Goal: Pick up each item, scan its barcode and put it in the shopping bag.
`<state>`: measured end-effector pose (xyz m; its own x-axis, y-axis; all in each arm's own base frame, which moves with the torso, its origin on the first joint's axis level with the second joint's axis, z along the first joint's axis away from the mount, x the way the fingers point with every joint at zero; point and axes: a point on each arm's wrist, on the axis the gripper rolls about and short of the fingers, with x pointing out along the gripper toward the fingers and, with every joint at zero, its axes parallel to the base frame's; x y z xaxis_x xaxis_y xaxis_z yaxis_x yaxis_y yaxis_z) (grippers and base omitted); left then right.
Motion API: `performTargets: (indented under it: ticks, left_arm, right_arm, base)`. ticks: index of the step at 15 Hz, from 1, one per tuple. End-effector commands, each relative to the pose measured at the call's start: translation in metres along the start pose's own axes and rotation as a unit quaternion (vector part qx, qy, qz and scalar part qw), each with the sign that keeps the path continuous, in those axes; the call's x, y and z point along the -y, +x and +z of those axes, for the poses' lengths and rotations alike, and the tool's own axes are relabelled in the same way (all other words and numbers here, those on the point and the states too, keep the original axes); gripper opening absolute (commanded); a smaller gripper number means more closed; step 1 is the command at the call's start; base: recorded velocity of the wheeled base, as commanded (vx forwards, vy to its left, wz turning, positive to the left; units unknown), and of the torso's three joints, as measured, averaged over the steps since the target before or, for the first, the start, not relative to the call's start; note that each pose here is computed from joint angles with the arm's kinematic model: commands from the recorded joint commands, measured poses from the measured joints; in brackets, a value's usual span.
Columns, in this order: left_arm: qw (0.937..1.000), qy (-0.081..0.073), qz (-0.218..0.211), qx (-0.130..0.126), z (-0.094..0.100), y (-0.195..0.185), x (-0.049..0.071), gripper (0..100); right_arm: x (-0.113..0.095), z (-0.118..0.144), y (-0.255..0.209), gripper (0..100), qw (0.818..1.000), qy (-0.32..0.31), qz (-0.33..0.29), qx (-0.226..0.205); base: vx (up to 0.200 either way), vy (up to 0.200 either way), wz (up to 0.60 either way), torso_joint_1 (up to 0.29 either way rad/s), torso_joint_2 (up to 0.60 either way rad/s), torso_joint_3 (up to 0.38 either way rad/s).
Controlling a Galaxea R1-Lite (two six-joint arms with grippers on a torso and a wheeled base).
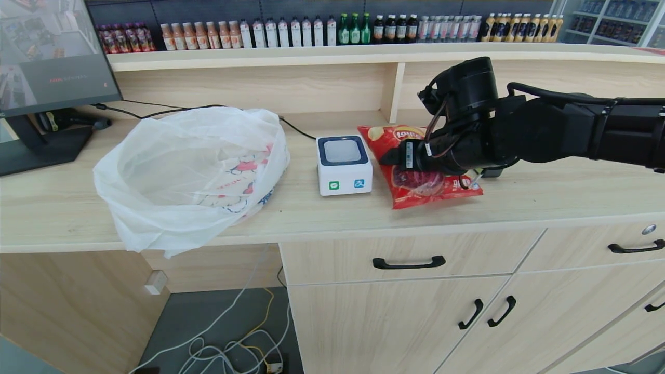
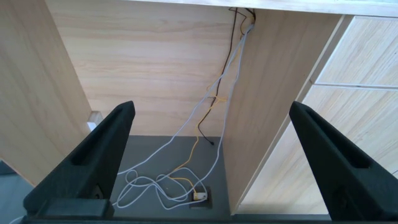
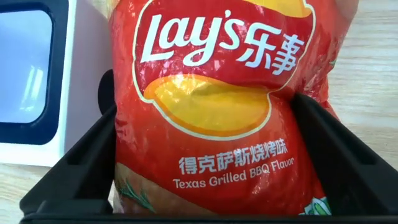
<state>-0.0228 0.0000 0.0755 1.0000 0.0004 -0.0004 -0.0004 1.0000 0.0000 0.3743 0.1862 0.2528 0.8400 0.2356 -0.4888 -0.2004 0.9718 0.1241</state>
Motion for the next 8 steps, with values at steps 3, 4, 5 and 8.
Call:
performTargets:
  ticks: [3, 4, 5, 8]
  left_arm:
    - [1.0, 0.0, 0.0, 0.0, 0.0, 0.0, 0.0, 100]
    - [1.0, 0.0, 0.001, 0.0, 0.0, 0.0, 0.0, 100]
    - [1.0, 0.0, 0.001, 0.0, 0.0, 0.0, 0.0, 100]
    - [1.0, 0.0, -0.001, 0.0, 0.0, 0.0, 0.0, 100]
  right_arm:
    - [-0.0006, -0.0015, 0.0081, 100, 1.0, 0.0, -0.01, 0.002]
    - [-0.0013, 0.0003, 0.0099, 100, 1.0, 0.002, -0.01, 0.006]
    - [-0.0016, 0.0014, 0.0098, 100, 1.0, 0.001, -0.01, 0.008]
    - [-0.0017, 0.0031, 0.0079, 0, 1.0, 0.002, -0.009, 0.011]
  base:
    - [0.0, 0.0, 0.0, 0.0, 0.0, 0.0]
    - [0.0, 0.0, 0.0, 0.0, 0.0, 0.0]
    - [0.0, 0.0, 0.0, 0.0, 0.0, 0.0]
    - [0.0, 0.0, 0.0, 0.0, 0.0, 0.0]
